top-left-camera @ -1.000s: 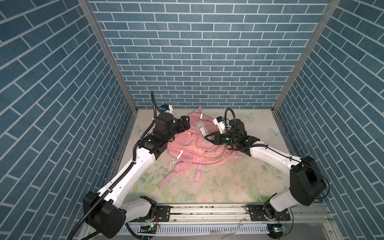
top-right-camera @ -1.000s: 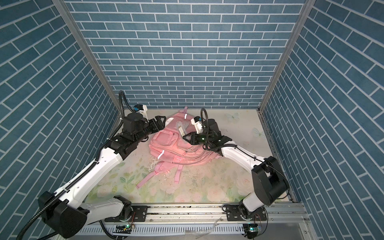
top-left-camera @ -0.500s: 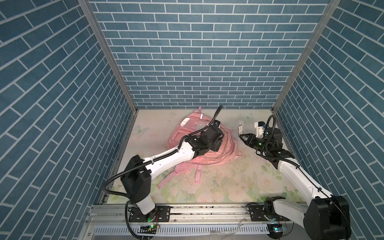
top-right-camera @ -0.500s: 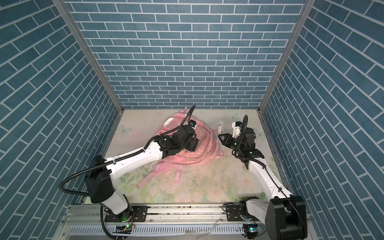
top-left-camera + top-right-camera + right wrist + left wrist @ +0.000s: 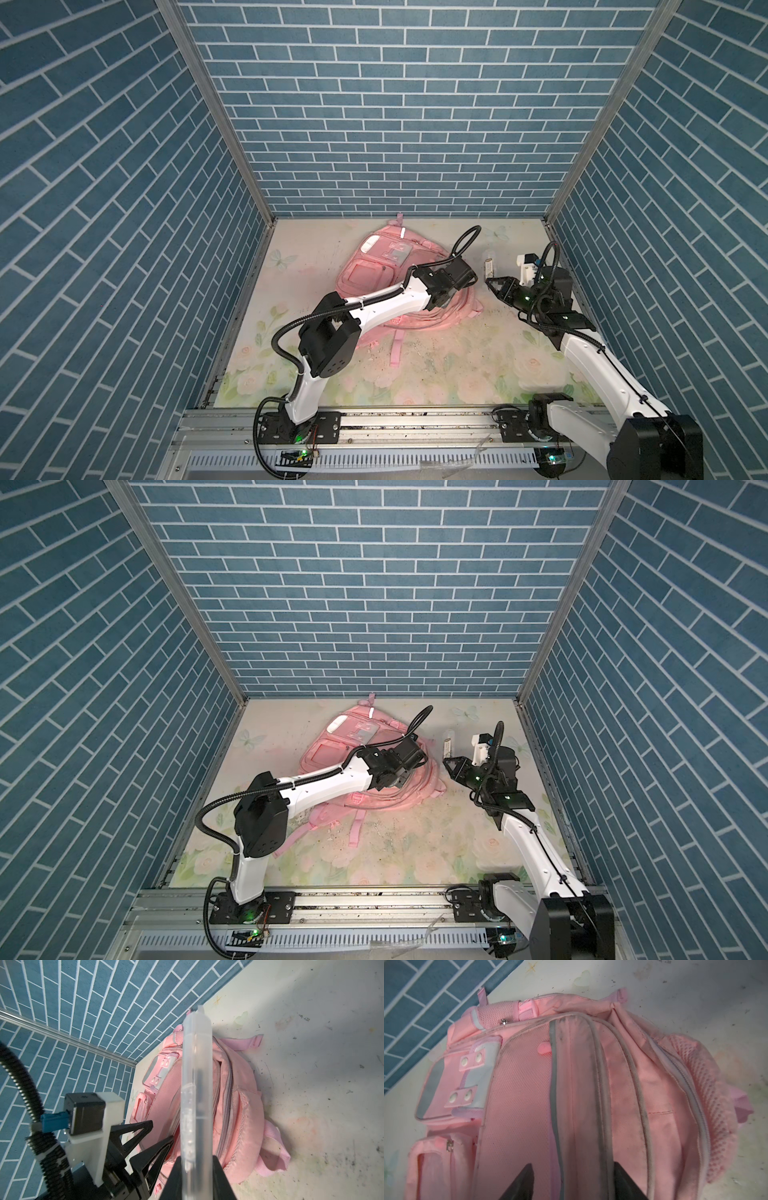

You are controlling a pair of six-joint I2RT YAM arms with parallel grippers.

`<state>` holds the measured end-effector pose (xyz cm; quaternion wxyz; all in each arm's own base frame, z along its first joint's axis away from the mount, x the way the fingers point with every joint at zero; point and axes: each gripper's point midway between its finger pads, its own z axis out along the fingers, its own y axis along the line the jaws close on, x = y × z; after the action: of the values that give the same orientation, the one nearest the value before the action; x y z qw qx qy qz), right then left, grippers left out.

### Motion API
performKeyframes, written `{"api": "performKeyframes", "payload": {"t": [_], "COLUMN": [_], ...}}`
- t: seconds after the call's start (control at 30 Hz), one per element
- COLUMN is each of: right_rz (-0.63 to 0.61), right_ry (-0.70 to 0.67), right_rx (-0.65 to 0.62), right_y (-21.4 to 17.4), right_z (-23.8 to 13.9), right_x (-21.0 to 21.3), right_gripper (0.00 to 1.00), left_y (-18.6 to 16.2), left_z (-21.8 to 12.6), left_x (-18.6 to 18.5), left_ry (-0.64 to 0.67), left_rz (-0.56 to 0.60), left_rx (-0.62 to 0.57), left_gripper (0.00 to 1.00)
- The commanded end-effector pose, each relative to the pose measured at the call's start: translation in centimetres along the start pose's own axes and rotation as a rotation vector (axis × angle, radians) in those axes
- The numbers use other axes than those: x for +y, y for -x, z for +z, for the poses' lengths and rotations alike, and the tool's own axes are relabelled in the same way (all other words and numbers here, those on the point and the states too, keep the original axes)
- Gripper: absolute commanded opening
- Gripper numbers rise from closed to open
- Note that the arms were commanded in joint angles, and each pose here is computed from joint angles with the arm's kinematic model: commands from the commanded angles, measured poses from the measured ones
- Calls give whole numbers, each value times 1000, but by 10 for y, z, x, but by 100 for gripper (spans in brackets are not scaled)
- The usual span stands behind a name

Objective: Pack the student bag
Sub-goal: 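Carry the clear case to the bag opening while the left holds the flap, then insert the clear case into the compartment beside the blue case with the right gripper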

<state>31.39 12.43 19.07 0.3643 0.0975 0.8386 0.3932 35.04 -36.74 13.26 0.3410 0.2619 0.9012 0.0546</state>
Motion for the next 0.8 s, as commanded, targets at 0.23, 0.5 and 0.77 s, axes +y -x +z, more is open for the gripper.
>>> {"api": "performKeyframes", "payload": {"t": [0.23,0.5,0.77], "right_rz": [70,137,229], "right_ry": [70,130,180], "right_rx": [-3,29,42], "right_y": [-2,-12,-25], "right_z": [-2,20,50], "right_x": [10,38,60], "right_gripper": [13,14,14], "left_y": [21,62,73], "left_z": [-10,-65,-79], "left_x": [24,17,1], "left_ry": [-32,-332,-484], "left_rz": [-177,-589,-718], "left_rx": [19,-183,-225], "left_gripper": [0,0,0]}}
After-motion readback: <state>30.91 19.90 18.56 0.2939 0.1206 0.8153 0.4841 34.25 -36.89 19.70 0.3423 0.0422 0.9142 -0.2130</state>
